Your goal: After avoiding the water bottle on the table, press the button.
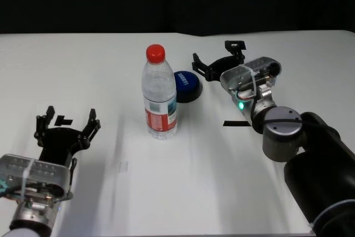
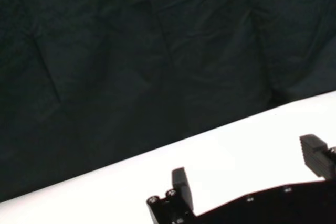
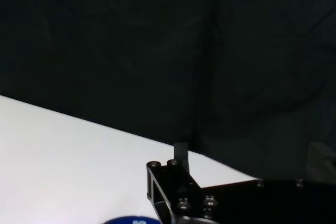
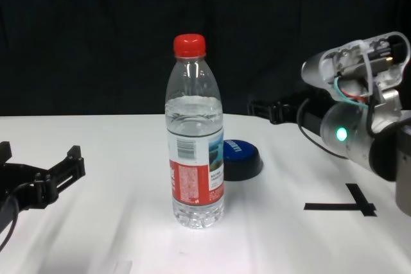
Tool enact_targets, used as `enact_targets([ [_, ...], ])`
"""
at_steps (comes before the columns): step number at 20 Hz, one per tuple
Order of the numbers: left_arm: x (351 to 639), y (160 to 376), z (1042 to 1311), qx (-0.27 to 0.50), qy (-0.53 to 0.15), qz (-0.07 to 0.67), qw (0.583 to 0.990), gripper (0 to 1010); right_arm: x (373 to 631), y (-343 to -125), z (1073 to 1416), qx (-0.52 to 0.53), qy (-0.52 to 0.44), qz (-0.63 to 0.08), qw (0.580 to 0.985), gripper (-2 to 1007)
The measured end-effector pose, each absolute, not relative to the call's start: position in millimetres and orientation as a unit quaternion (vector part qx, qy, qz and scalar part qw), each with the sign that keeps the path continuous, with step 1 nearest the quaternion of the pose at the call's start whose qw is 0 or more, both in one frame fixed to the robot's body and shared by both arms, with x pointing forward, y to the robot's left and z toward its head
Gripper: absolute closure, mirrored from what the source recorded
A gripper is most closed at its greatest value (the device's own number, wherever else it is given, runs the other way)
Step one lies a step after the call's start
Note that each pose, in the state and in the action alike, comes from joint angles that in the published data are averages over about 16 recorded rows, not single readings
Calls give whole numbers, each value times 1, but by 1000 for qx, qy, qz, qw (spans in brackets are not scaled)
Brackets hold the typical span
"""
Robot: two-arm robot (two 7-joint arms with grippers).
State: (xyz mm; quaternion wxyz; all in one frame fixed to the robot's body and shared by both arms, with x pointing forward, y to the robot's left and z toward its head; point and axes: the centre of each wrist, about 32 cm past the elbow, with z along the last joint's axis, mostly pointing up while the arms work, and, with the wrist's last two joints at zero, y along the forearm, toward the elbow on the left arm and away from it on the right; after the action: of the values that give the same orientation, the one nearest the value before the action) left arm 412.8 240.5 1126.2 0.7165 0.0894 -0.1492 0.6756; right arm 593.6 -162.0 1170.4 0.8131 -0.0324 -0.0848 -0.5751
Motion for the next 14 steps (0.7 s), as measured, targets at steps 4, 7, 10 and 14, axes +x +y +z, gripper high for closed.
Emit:
enact_targets([
  [4,413,240,1126,89,-149,676,716,7,586,-165,1171,-23,-85,-578,811,2],
  [7,413,240,1126,89,-149,676,716,7,580,-166,1172,-16,-83,-581,809,2],
  [10,413,240,1126,89,-149,676,716,7,573,-168,1172,-12,-81,-584,807,2],
  [14,413,240,1126,89,-149,676,716,7,564,-171,1172,-8,-78,-588,805,2],
])
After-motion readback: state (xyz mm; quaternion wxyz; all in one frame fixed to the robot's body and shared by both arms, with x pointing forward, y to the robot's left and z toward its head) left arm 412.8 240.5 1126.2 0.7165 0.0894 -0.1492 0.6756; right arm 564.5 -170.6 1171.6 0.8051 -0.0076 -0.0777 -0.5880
